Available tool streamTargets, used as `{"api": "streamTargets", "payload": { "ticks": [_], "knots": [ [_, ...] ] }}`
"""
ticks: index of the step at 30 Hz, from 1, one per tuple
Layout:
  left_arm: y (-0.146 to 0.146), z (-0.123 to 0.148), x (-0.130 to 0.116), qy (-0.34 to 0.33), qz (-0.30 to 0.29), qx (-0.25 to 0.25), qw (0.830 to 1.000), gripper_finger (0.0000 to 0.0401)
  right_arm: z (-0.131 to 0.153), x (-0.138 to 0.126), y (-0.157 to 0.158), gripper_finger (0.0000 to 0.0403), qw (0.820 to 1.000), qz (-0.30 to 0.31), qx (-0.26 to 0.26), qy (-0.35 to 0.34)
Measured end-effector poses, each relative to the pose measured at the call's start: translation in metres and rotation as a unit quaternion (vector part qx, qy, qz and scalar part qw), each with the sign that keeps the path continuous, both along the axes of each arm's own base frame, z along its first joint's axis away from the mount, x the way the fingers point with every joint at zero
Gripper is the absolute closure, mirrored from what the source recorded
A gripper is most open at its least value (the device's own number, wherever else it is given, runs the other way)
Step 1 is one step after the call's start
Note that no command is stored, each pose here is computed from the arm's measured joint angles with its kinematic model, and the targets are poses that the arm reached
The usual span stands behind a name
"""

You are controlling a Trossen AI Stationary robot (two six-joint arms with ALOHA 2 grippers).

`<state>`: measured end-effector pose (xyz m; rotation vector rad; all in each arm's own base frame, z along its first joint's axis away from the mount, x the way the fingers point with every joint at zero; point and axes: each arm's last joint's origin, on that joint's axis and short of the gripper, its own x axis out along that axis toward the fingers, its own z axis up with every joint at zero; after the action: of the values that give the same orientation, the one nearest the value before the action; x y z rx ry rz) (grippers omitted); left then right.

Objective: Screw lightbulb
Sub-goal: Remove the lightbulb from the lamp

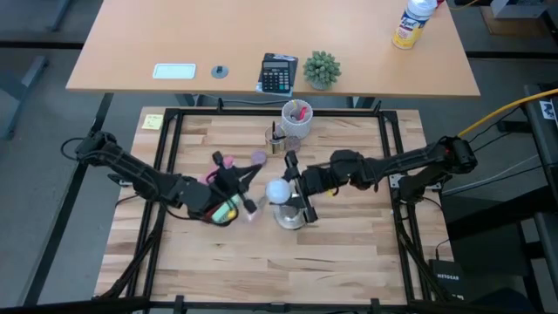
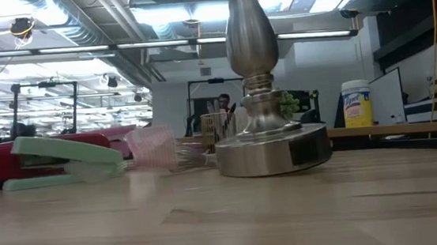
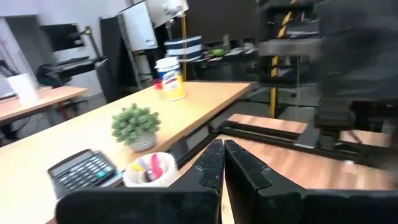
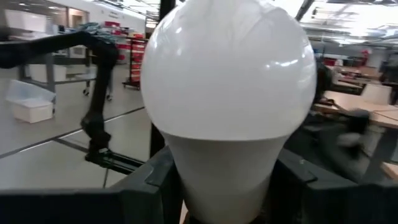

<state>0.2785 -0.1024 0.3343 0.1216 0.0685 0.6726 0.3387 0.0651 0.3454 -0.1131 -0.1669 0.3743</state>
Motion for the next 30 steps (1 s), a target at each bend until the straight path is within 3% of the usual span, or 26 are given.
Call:
{"api": "streamTargets", "payload": {
  "ticks": [10,14,21,26,30],
  "knots": [
    [-0.012,0.011,-0.015,-0.016,-0.037,-0.009,0.999,0.0396,0.000,0.000,-0.001,0.0237,1.000,-0.013,0.001,0.000],
    [-0.027,0.012,-0.019,-0.024,-0.121,-0.022,0.992,0.0396,0.000,0.001,-0.001,0.0237,1.000,-0.023,-0.007,-0.003],
    [-0.042,0.004,-0.013,-0.033,-0.253,-0.083,0.963,0.0396,0.000,0.001,-0.002,0.0237,1.000,-0.025,-0.009,-0.004],
    [-0.045,-0.010,0.002,-0.030,-0.260,-0.097,0.960,0.0396,0.000,0.001,-0.002,0.0237,1.000,-0.025,-0.009,-0.005],
    [-0.046,-0.014,0.013,-0.052,-0.255,-0.078,0.962,0.0396,0.000,0.001,-0.002,0.0237,1.000,-0.026,-0.009,-0.005]
  ]
}}
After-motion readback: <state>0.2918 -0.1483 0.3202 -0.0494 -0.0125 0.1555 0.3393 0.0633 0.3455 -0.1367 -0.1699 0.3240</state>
